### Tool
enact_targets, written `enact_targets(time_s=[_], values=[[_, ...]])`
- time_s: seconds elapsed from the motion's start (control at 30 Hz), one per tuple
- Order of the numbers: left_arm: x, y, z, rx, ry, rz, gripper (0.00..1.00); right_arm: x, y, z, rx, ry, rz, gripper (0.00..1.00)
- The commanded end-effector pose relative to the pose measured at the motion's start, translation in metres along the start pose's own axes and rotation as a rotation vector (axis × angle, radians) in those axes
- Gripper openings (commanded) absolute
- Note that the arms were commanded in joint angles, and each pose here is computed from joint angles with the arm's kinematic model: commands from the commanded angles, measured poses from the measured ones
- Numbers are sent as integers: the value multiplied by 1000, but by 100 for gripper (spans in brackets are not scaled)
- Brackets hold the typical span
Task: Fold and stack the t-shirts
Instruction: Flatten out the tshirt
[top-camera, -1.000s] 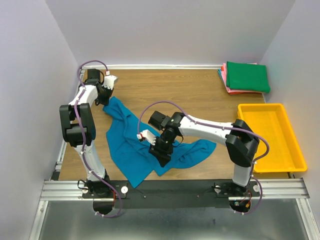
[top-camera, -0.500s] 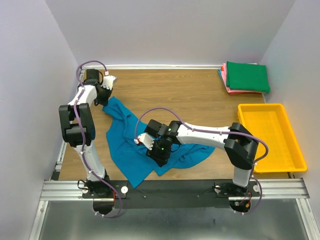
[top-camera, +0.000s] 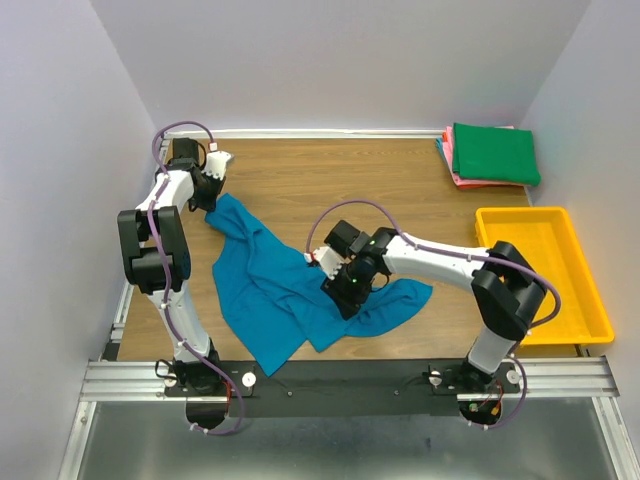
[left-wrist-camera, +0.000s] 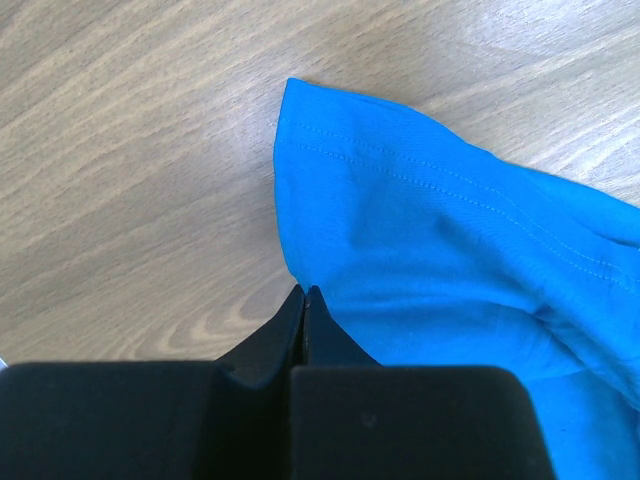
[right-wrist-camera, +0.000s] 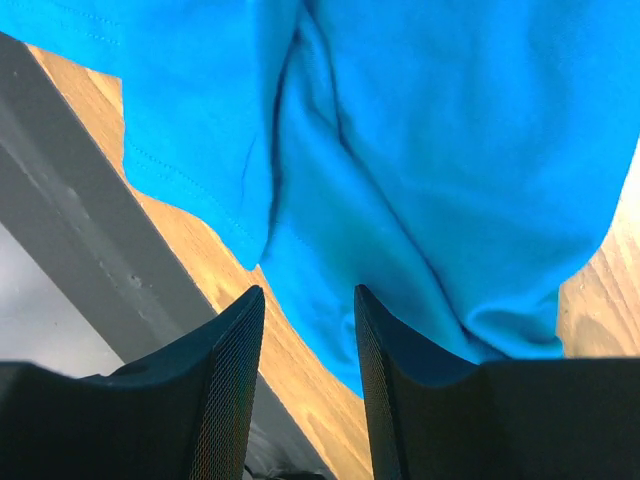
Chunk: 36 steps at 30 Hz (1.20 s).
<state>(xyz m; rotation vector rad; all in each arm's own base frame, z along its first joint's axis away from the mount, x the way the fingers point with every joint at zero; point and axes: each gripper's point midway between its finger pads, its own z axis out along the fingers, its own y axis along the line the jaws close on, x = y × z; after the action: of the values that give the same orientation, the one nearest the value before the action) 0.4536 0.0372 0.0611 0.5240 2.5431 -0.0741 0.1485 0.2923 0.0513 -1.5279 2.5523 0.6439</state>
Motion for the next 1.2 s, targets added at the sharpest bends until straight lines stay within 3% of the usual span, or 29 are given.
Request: enact_targets(time_s=[0.0,0.73,1.17], values=[[4,-2,2,26,4,-8,0,-1,9,9,-86,12,27,49],[16,-2,7,27,15,-7,0,4,34,22,-251,62,35,41],[17,0,5,25,13,-11,0,12,24,38,-206,113,37,41]])
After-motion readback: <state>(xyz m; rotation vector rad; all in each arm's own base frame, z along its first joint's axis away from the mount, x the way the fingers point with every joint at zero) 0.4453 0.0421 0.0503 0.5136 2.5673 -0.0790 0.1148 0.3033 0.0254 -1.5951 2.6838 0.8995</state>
